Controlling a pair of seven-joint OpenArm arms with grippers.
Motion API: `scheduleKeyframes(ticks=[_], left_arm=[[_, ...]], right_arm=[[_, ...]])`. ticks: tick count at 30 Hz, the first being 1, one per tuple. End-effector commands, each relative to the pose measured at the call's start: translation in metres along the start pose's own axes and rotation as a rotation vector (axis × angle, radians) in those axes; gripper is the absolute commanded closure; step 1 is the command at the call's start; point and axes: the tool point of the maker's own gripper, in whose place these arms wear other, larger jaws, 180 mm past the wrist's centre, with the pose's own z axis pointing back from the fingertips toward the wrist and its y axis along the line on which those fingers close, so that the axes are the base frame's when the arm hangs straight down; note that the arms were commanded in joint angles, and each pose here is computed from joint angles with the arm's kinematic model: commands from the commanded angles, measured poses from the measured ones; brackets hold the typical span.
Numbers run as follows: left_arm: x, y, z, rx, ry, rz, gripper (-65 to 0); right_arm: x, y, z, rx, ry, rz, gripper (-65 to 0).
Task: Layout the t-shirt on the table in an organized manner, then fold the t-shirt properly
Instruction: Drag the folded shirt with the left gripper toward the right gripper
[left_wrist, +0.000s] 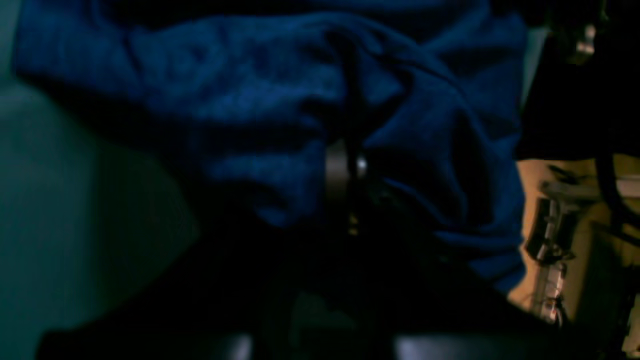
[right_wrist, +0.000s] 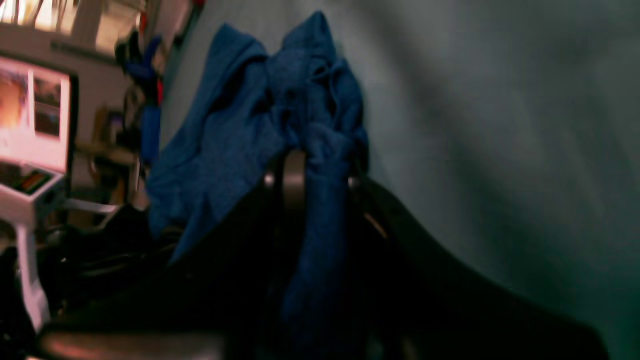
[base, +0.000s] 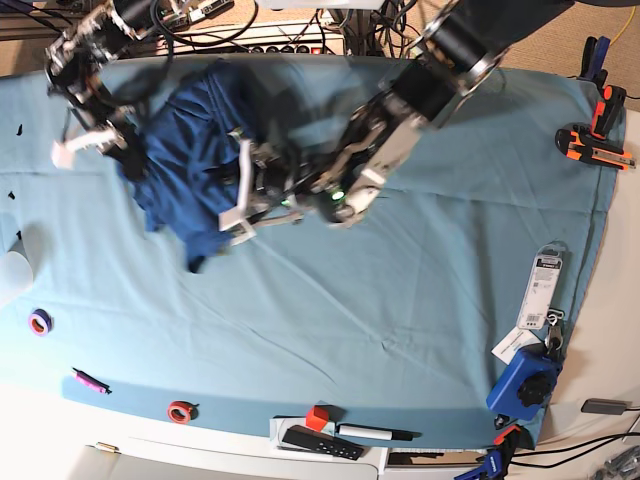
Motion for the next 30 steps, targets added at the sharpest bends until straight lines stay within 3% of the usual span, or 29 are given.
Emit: scheduleKeyframes(ticks=[1, 15, 24, 30], left_arm=[[0.017, -0.005, -0.002, -0.019, -0.026, -0.03, 0.0], [0.041, -0.008, -0.015, 0.003, -0.031, -0.123, 0.0], [0.037, -0.029, -0.028, -0.022, -0.031, -0.186, 0.0], [0.04, -0.023, -0.032, 0.041, -0.05, -0.227, 0.0]], right_arm=[[0.017, 0.002, 0.008, 0.008, -0.058, 0.019, 0.0], [0.047, -0.032, 0.072, -0.095, -0.268, -0.041, 0.0], [0.056, -0.034, 0.077, -0.103, -0.322, -0.042, 0.0], [0.061, -0.034, 0.078, -0.105, -0.348, -0.04, 0.0]])
